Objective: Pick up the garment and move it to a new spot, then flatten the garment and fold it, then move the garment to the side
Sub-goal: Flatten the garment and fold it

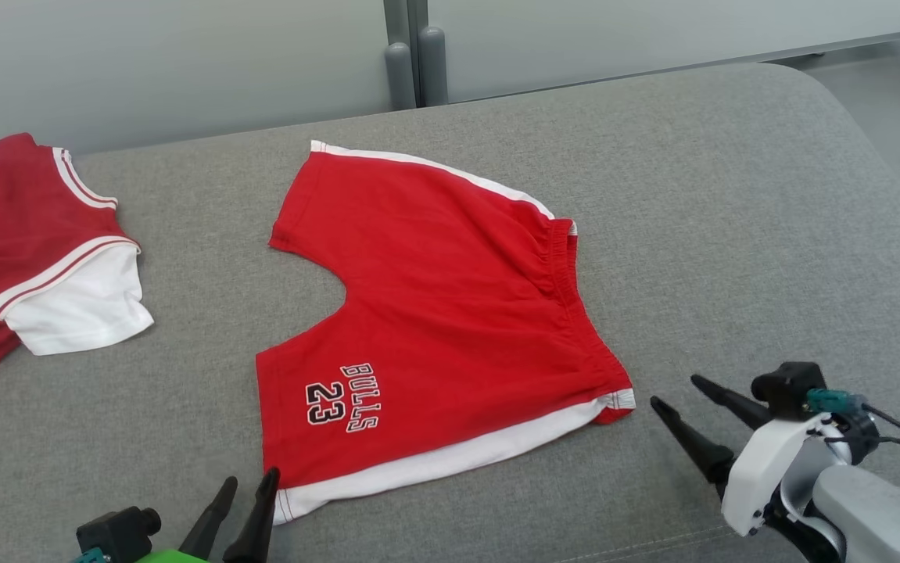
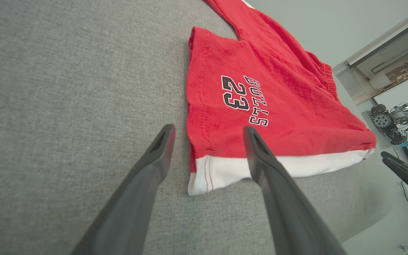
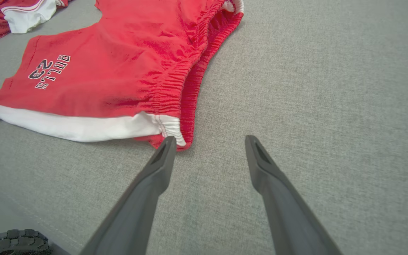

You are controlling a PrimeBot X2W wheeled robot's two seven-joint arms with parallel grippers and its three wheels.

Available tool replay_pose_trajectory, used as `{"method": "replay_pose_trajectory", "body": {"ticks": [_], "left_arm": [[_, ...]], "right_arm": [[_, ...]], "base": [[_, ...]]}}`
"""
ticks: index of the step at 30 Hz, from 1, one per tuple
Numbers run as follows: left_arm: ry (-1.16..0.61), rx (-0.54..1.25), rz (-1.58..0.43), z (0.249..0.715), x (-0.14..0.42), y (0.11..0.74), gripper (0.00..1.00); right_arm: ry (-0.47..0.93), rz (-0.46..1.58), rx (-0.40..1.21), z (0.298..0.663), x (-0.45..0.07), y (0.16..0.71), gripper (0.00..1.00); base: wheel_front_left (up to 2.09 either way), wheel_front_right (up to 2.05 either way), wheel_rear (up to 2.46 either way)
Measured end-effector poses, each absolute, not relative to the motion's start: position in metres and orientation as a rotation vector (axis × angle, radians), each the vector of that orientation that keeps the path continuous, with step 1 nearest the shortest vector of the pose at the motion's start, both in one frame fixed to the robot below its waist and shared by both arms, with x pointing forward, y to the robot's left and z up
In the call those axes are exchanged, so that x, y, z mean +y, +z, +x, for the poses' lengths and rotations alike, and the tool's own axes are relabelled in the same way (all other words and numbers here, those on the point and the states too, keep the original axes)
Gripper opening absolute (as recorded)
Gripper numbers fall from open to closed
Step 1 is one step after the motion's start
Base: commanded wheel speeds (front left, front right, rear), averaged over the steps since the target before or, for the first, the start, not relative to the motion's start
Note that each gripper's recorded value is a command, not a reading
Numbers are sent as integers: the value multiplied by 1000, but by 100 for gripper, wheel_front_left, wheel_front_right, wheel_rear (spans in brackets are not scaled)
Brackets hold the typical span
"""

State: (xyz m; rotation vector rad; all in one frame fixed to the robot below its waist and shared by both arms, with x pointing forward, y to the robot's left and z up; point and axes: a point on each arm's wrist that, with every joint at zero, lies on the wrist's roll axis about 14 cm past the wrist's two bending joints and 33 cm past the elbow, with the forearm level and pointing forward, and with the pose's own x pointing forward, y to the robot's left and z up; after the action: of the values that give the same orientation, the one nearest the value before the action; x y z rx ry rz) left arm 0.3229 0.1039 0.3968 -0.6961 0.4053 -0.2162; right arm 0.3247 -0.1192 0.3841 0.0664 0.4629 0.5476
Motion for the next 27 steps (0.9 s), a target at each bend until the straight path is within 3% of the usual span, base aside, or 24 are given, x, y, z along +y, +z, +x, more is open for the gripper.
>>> {"method": "replay_pose_trajectory", "body": {"ticks": [12,16,27], "left_arm": [[-214,220,-587,356,121,441,100],[-187,75,-532,379,135,481,100],[-120,-118,-412,389,141,538,100]], "right_arm": [[341,6,191,390,-169,461,100],[258,10,73,409,-176,496,100],[237,54,-126,414,-145,555,100]], "base": [[0,0,0],[0,0,0],[0,0,0]]}}
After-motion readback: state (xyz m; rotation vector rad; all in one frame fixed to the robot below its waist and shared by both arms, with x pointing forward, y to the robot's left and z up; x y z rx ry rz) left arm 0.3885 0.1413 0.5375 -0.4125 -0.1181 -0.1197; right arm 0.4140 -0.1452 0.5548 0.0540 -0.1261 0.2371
